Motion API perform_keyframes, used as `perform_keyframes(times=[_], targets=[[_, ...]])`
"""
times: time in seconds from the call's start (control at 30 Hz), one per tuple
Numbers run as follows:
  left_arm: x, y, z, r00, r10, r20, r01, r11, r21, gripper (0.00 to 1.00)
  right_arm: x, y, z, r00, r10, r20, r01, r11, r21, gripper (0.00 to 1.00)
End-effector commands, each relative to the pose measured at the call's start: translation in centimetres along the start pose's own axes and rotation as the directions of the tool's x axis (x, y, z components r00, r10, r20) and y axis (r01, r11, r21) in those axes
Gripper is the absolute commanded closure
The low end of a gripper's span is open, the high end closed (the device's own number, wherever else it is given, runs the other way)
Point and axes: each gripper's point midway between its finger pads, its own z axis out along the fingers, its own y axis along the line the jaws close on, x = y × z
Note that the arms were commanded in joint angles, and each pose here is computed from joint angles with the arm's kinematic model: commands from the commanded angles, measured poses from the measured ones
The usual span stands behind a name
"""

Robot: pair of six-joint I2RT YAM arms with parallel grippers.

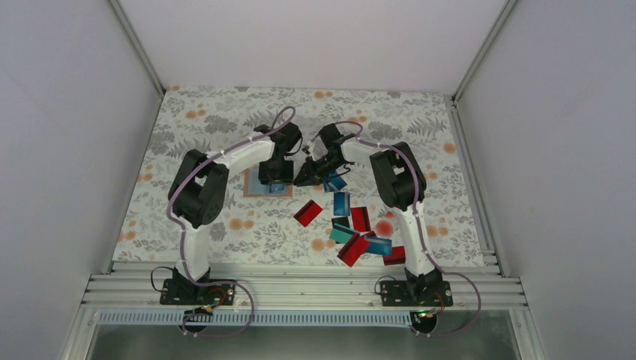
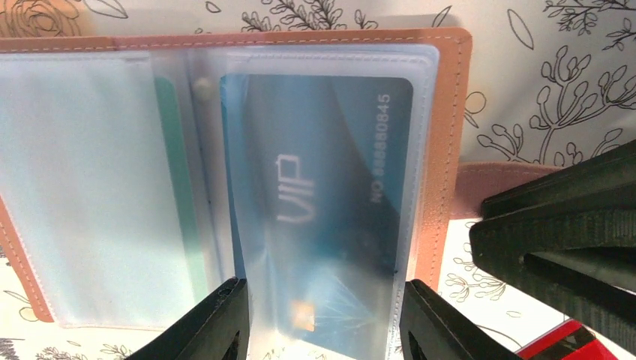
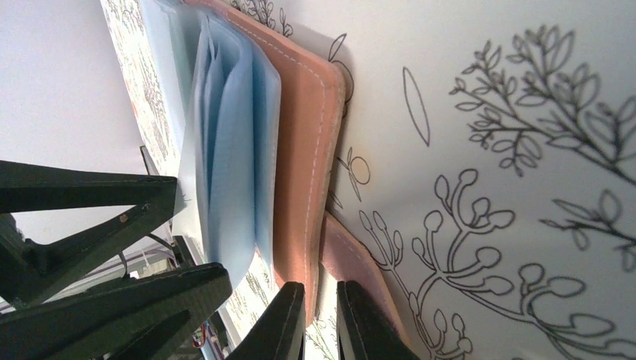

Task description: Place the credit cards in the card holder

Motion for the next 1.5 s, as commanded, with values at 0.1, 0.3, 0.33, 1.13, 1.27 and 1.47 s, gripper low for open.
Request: perform_keyframes(times=[0.1, 0.3, 0.33, 1.13, 1.27, 1.47], targets=[[-0.3, 1.3, -1.4, 0.998, -0.047, 0.030, 0.046, 0.998, 0.034, 0.50, 0.9, -2.9, 0.6, 0.998, 0.064, -0.023, -0.063, 0.996, 0.061, 0.89], [-0.9, 2.4, -2.4, 0.995, -0.081, 0.059, 0.079, 0.996, 0.041, 0.50, 0.9, -3.0, 0.6, 0.997, 0.068, -0.023, -0.067, 0.996, 0.063, 0.89], [-0.9, 2.7, -2.4, 0.994, -0.088, 0.060, 0.085, 0.995, 0.043, 0.50, 0.9, -3.0, 0.7, 0.997, 0.068, -0.024, -0.067, 0.996, 0.064, 0.89], [-0.7, 9.8, -3.9, 0.956, -0.261, 0.135, 0.241, 0.959, 0.147, 0.39, 0.4, -2.6, -0.1, 0.996, 0.084, -0.004, -0.083, 0.991, 0.103, 0.89], [-2.2, 6.7, -5.0, 0.971, -0.164, 0.174, 0.112, 0.954, 0.277, 0.37, -0.2, -1.4, -0.9, 0.998, 0.063, 0.025, -0.065, 0.993, 0.100, 0.88], [-2.5, 5.3, -1.8, 0.993, -0.042, 0.111, 0.014, 0.970, 0.242, 0.37, -1.1, 1.0, -2.2, 0.998, 0.021, 0.062, -0.026, 0.996, 0.080, 0.82]])
